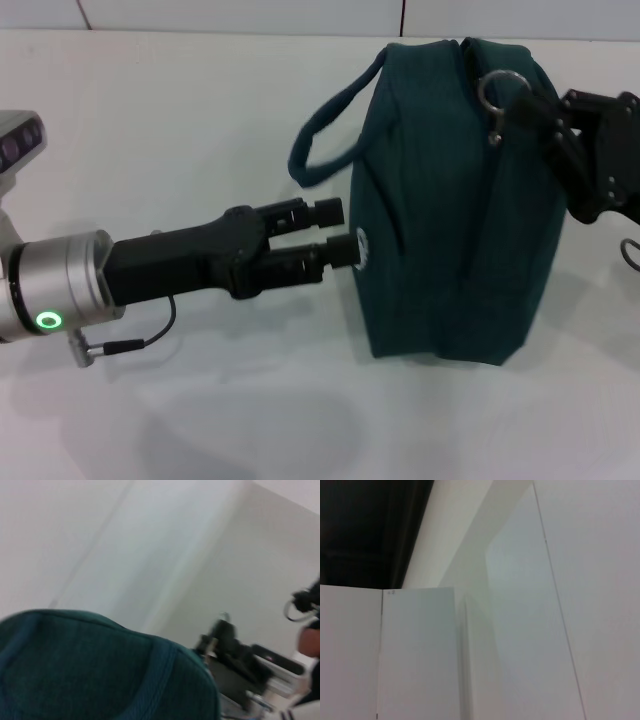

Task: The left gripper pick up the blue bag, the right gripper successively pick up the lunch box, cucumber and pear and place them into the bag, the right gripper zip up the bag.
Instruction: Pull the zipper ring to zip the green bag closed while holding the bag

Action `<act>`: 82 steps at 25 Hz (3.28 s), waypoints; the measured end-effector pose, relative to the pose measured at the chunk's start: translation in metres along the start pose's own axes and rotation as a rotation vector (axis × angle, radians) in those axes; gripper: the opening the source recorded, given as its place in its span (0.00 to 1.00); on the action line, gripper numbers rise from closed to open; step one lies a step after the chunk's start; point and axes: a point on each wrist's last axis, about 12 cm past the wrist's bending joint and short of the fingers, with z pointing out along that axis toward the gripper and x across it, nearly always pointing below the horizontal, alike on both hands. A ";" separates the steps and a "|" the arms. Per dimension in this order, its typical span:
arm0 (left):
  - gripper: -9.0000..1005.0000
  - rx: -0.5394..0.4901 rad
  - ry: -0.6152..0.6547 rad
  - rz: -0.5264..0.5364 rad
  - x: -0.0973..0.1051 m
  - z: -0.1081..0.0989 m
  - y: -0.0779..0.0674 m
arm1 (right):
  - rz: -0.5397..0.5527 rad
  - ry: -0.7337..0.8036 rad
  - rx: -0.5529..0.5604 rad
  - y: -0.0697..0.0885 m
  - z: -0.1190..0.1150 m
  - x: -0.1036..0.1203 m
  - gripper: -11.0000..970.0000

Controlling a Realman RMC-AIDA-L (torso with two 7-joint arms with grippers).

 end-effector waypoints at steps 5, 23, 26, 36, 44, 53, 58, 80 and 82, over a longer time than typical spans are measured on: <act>0.74 -0.057 -0.099 0.055 0.005 0.003 0.005 | 0.006 -0.004 -0.004 -0.001 0.006 0.000 0.02; 0.70 -0.088 -0.096 0.211 0.016 0.040 0.017 | -0.006 0.017 0.024 -0.010 0.014 0.001 0.02; 0.69 -0.143 -0.107 0.217 0.019 0.044 0.022 | -0.009 0.018 0.022 -0.011 0.016 0.001 0.02; 0.66 -0.169 -0.120 0.243 0.021 0.045 0.024 | -0.010 0.021 0.021 -0.012 0.017 0.001 0.02; 0.47 -0.156 -0.101 0.266 0.022 0.046 0.023 | -0.007 0.019 0.031 -0.012 0.015 0.001 0.02; 0.20 -0.129 -0.069 0.267 0.023 0.048 0.022 | -0.004 0.005 0.039 -0.012 0.014 0.000 0.02; 0.18 -0.086 -0.033 0.273 0.025 0.052 0.019 | -0.001 0.002 0.043 -0.012 0.013 0.000 0.02; 0.07 0.270 0.134 0.272 0.034 0.049 -0.014 | 0.062 0.043 0.238 -0.033 0.006 0.006 0.02; 0.07 0.272 0.139 0.269 0.036 0.048 -0.014 | 0.087 0.063 0.265 -0.036 0.006 0.008 0.02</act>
